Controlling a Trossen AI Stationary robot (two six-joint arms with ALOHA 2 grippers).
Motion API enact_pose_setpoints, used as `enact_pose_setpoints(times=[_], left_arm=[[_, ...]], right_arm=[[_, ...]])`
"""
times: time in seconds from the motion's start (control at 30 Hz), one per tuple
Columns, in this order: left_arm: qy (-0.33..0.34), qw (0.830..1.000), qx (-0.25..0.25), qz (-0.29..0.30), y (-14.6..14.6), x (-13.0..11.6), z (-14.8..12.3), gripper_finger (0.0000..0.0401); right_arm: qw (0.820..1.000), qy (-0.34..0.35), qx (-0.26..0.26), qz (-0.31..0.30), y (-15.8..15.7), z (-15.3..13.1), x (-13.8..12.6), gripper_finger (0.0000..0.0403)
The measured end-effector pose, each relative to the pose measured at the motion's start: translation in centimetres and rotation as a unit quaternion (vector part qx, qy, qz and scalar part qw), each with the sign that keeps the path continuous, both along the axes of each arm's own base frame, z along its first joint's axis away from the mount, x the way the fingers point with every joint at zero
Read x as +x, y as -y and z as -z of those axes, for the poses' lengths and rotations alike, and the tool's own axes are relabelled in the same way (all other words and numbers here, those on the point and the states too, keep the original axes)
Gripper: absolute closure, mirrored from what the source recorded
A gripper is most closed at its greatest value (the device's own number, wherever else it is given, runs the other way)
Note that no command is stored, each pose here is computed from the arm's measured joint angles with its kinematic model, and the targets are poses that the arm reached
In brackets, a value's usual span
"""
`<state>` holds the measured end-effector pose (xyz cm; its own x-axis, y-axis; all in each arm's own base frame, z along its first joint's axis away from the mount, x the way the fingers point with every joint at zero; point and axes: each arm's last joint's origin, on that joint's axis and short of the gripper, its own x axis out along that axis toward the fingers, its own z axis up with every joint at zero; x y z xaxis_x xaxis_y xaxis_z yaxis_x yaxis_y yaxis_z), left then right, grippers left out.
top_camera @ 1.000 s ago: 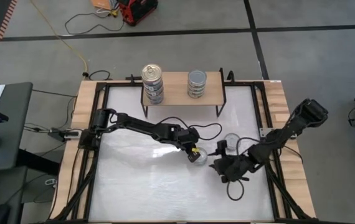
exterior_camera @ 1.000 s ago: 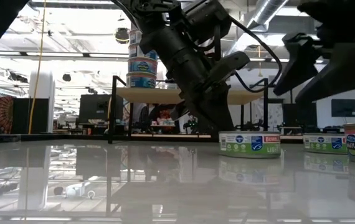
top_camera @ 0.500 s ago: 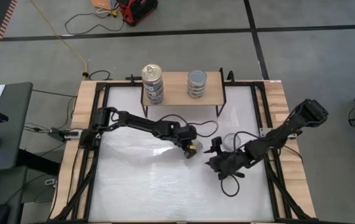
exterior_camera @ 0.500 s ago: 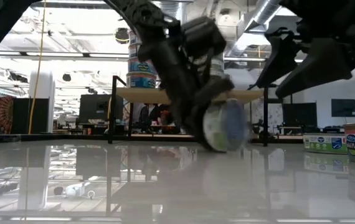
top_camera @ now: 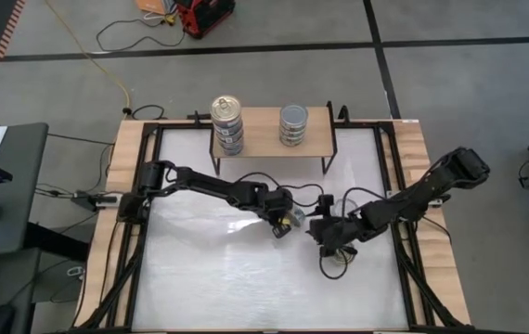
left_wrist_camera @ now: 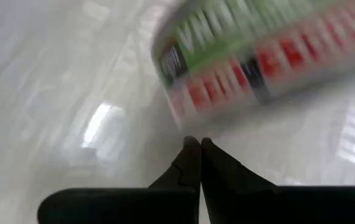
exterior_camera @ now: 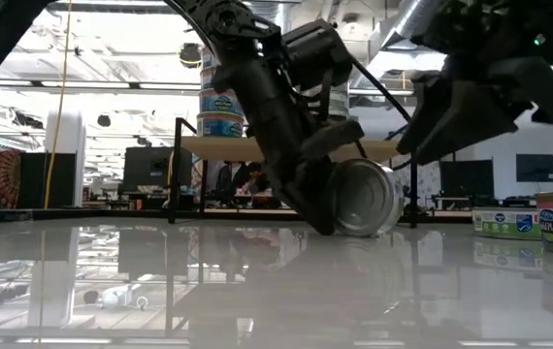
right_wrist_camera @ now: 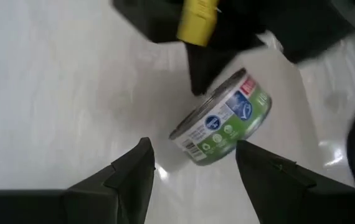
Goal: Stack canned seafood by type on shelf
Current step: Stack the green tuna can on top of the other green tuna cans on the shelf
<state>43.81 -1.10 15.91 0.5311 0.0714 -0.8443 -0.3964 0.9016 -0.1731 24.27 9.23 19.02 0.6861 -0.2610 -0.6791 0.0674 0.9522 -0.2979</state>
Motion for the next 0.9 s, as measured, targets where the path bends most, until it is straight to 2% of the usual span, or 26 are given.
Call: enact_pose_setpoints(times=[0.17, 0.27, 0.47, 0.6, 0.77, 0.9], left_arm=[[0.028, 0.996, 0.084, -0.005, 1.3, -0.9, -3.3, 0.0401], [0.046, 0.992, 0.120, -0.011, 1.8, -1.4, -5.1, 0.0401], [0.038, 0.987, 0.152, -0.020, 1.9, -2.1, -6.0, 0.0401], [0.035, 0.982, 0.186, -0.017, 3.1, -2.3, -6.1, 0.0401], [0.036, 0.981, 0.193, -0.011, 3.8, -3.4, -4.7, 0.0401], [0.085, 0.983, 0.163, -0.013, 3.8, -5.1, -4.1, 0.0401]], right_arm=[[1.000, -0.015, 0.013, 0.024, 0.3, 0.2, -0.4, 0.0142], [0.998, -0.009, 0.040, 0.037, 0.2, 0.4, -0.5, 0.0142], [0.997, 0.004, 0.073, 0.038, -1.0, 0.5, -0.9, 0.0142], [0.997, 0.022, 0.066, 0.027, -2.7, 0.4, -1.8, 0.0142], [0.997, 0.040, 0.049, 0.043, -4.4, 0.5, -3.3, 0.0143], [0.996, 0.043, 0.051, 0.058, -4.3, 0.8, -3.6, 0.0143]])
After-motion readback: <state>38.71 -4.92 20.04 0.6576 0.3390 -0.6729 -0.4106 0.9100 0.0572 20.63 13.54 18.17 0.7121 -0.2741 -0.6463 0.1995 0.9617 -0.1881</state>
